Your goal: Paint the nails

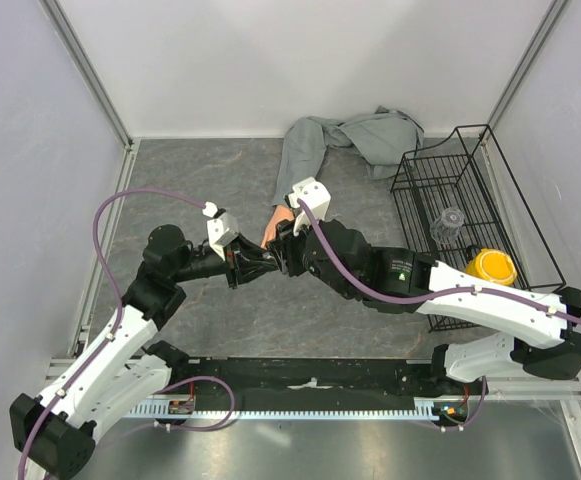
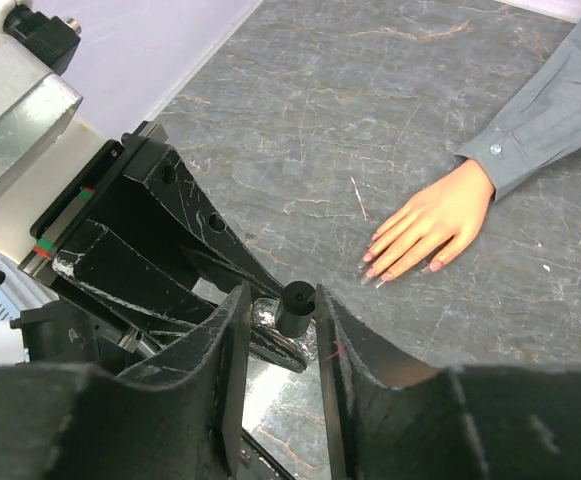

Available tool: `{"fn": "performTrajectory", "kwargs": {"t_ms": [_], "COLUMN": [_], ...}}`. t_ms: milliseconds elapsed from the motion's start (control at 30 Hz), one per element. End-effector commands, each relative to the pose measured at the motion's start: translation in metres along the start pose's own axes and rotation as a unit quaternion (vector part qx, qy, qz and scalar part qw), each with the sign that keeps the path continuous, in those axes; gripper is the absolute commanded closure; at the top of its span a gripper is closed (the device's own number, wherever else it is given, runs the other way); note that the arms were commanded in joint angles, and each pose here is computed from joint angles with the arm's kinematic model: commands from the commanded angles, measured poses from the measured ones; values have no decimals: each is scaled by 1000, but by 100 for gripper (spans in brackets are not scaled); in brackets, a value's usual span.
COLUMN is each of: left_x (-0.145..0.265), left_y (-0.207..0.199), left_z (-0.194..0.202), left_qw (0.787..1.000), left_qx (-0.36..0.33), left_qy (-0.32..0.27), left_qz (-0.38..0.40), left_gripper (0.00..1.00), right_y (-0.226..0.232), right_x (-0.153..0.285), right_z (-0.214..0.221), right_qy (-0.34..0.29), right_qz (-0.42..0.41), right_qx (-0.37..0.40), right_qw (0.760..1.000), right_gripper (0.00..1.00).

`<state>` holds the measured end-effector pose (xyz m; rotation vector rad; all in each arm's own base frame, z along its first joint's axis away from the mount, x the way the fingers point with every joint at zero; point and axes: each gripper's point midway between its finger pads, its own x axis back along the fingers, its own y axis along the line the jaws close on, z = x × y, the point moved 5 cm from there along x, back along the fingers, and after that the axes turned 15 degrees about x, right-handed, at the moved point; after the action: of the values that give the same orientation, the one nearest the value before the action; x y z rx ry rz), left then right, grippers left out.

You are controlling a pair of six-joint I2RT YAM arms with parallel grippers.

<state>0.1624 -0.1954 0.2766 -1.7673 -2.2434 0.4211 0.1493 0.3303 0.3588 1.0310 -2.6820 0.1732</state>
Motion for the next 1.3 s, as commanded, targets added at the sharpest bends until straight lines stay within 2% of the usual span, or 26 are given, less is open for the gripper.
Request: {"fn": "performTrajectory", "kwargs": {"t_ms": [0,67,200,600,700,733,800,833,900,933,967,1000,1033,1100,1200,1267], "left_x": [1,1,1,1,1,1,2,1,2,2,2,5,7,13,13,10], "left_y": [-11,-11,-12,-18,-21,-22,-25,-27,-36,-42,-47,-55,-59,-72,-74,-68], "left_z": [-27,-27,-27,-27,-27,-27,-25,-25,-22,-25,-22,-16,-13,-17,-16,-14], "left_qw": [997,997,997,996,995,995,995,993,990,986,984,975,970,957,954,958], "left_qx": [-63,-63,-64,-67,-69,-70,-67,-71,-62,-75,-48,-42,-39,-48,-43,-31], "left_qy": [-36,-37,-37,-37,-37,-37,-32,-32,-21,-26,-14,10,17,20,23,28], "left_qz": [17,16,19,44,55,59,73,83,123,147,172,217,239,285,295,283], "left_gripper": [98,98,98,98,98,98,98,98,98,98,98,98,98,98,98,98], "right_y": [-2,-2,-3,1,0,-1,-1,-3,3,-2,22,30,27,38,31,21], "right_x": [2,3,2,-5,-5,-5,-4,-3,-2,3,15,19,31,51,52,47], "right_z": [1,1,5,13,13,12,12,11,15,3,4,28,14,25,23,22], "right_qy": [8,8,13,15,13,12,11,8,5,-33,-54,-53,-115,-130,-115,-116], "right_qz": [16,18,24,17,16,15,6,0,-49,-77,-210,-281,-327,-439,-482,-466], "right_qx": [0,0,1,0,3,4,12,14,32,56,79,103,127,136,124,119], "right_qw": [1000,1000,1000,1000,1000,1000,1000,1000,998,995,973,953,929,878,860,869], "right_gripper": [56,48,46,56,68,79,89,100,100,100,100,100,100,100,100,100]}}
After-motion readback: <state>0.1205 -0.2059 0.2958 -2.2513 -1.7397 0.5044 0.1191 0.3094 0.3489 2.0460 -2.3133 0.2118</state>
